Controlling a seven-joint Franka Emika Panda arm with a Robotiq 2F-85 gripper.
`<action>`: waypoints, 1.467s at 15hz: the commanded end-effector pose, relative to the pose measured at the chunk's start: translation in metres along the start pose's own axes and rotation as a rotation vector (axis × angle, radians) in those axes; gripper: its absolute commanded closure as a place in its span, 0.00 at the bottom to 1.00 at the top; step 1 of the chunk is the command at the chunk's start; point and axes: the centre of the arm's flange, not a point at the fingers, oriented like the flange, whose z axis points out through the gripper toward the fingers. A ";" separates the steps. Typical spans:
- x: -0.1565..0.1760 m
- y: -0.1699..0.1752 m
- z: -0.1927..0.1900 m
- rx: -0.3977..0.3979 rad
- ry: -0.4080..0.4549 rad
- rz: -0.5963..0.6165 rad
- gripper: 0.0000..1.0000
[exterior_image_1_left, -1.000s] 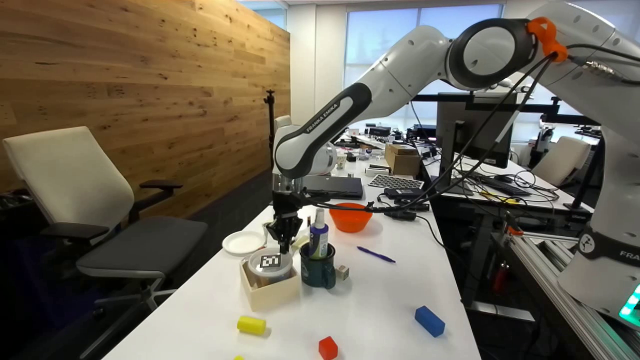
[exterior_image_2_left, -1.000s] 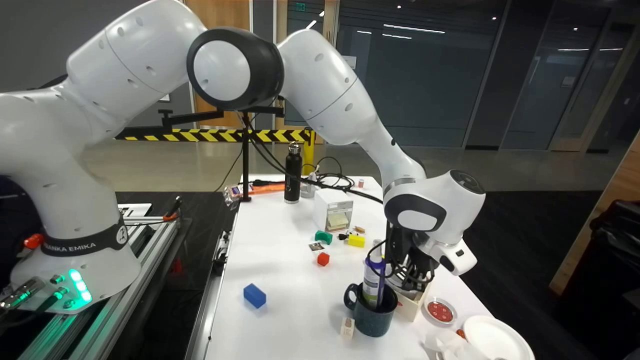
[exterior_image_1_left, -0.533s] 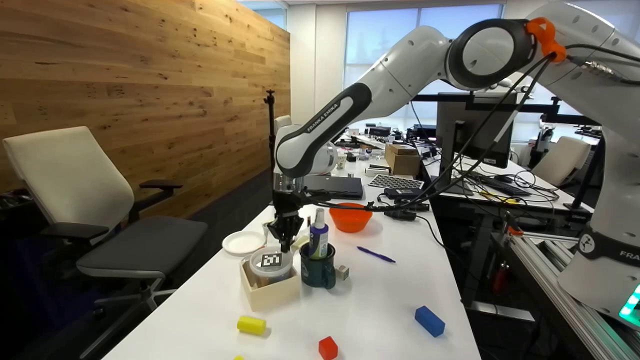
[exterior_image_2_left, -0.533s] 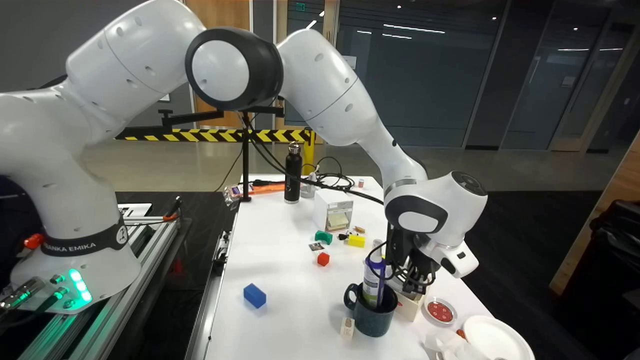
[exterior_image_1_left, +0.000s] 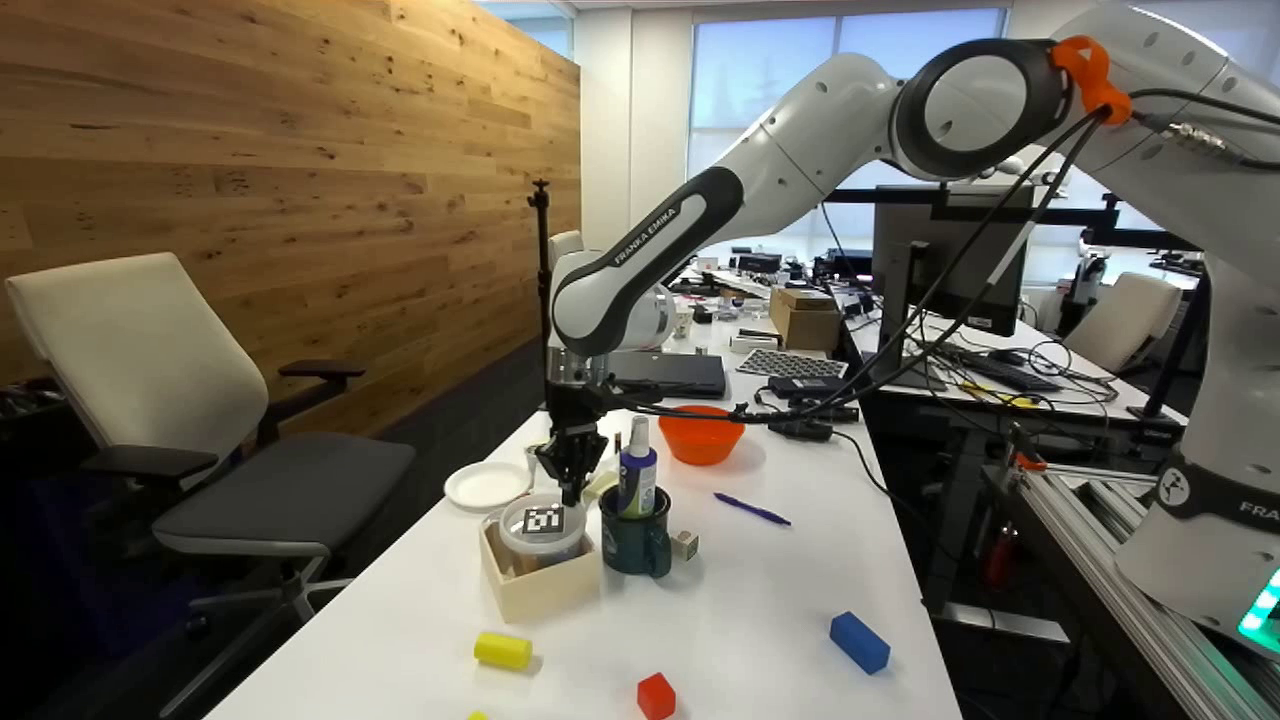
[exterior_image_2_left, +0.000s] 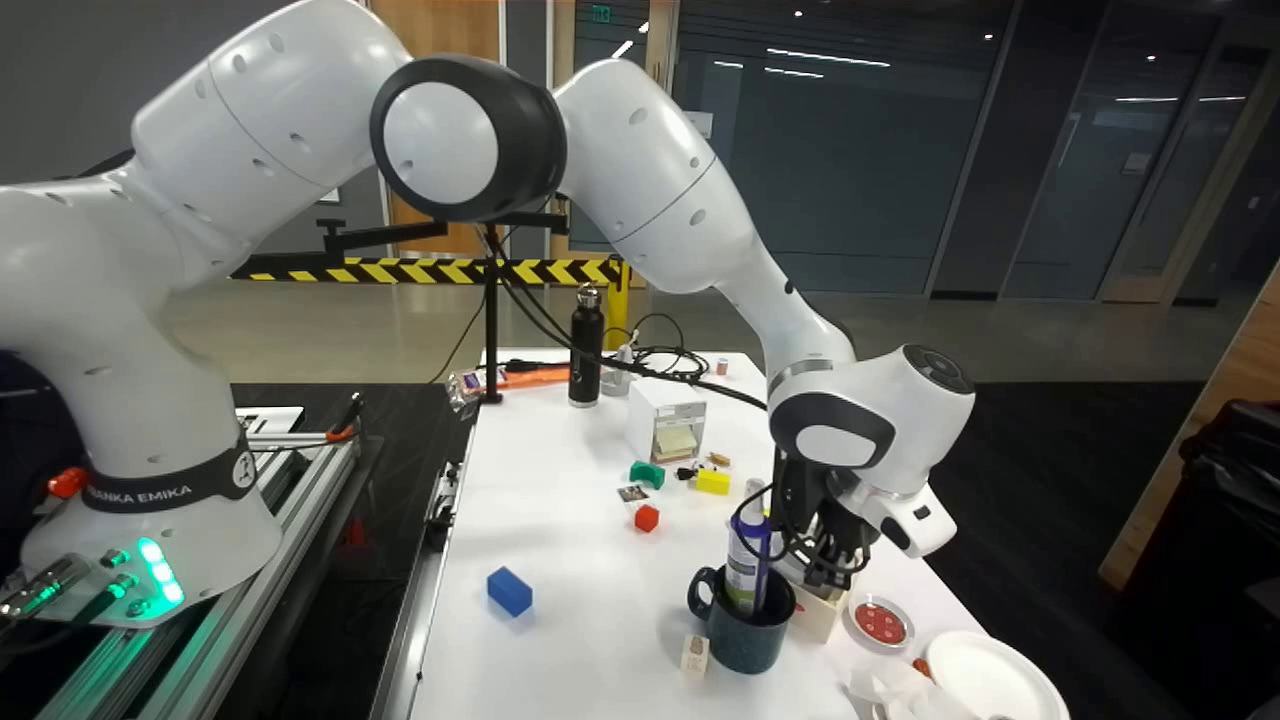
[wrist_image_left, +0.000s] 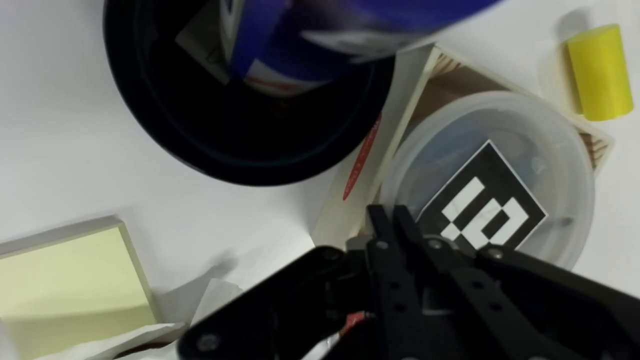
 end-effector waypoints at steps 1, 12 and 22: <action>-0.003 -0.003 0.006 0.027 -0.018 0.032 0.99; -0.007 0.000 0.010 0.018 -0.041 0.055 0.27; -0.009 -0.011 -0.019 0.011 -0.001 0.024 0.00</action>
